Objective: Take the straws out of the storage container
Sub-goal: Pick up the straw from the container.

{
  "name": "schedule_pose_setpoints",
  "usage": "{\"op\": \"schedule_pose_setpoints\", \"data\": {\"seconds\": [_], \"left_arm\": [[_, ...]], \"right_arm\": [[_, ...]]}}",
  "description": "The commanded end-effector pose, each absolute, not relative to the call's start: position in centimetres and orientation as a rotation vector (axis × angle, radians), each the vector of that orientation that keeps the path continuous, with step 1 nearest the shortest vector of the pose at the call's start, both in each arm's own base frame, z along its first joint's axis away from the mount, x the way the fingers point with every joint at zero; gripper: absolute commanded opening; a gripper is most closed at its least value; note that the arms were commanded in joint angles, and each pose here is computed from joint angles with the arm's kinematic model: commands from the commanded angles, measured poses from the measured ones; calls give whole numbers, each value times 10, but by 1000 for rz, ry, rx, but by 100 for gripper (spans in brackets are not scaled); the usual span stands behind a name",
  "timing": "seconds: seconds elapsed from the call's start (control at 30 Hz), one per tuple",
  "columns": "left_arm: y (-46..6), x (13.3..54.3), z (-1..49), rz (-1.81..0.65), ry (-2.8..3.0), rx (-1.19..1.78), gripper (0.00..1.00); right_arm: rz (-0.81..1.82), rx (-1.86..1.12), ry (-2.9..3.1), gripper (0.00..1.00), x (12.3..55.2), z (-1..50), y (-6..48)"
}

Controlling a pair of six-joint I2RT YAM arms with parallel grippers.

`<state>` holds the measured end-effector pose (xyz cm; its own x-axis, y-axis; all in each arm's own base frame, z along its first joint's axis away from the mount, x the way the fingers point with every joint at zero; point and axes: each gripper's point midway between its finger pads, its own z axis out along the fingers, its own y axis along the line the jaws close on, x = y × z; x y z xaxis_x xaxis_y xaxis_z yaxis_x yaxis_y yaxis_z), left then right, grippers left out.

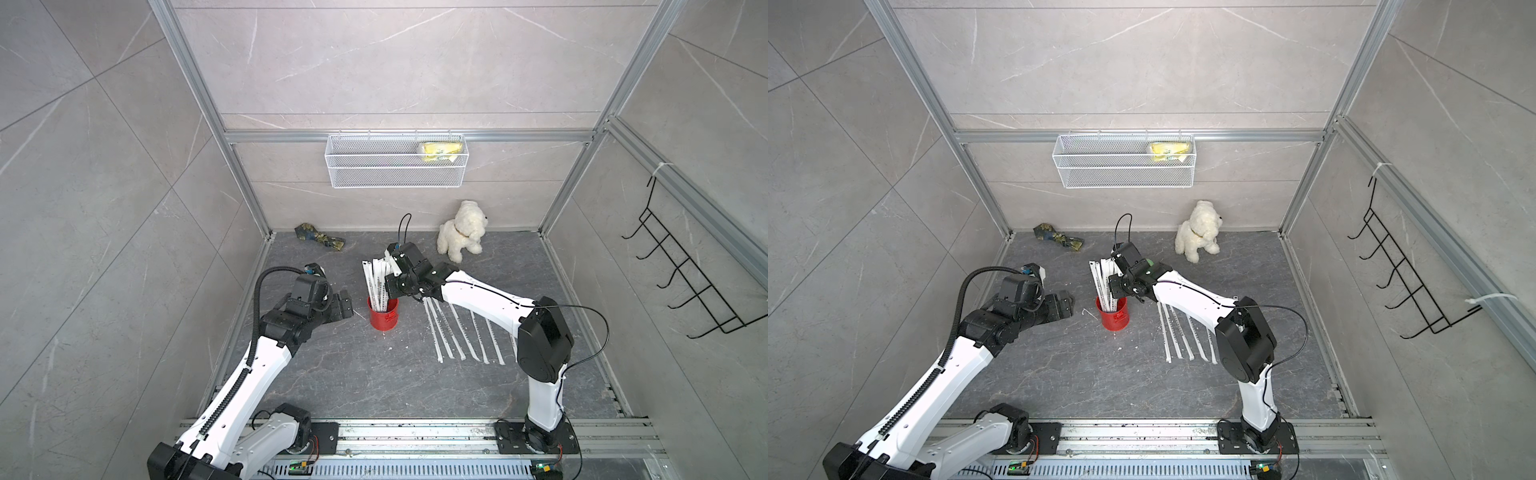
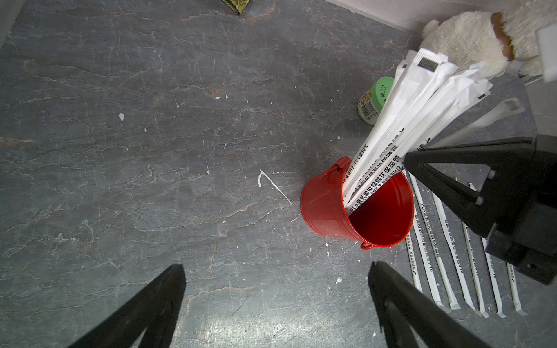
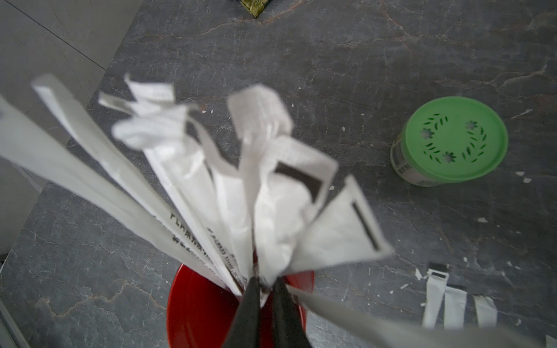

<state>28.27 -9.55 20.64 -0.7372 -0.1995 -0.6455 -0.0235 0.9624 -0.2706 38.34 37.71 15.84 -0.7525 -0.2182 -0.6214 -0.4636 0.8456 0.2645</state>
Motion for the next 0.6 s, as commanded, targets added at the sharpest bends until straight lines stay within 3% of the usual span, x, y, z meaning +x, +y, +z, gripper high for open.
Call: {"op": "schedule_pose_setpoints", "data": {"seconds": [0.0,0.57], "left_arm": [[-98,289,227,-340,2329,-127,99],[-99,289,227,-343,2330,-126,99]], "right_arm": [[542,-515,2420,12,381,165,376],[514,-516,2398,11,373,180,362]]}}
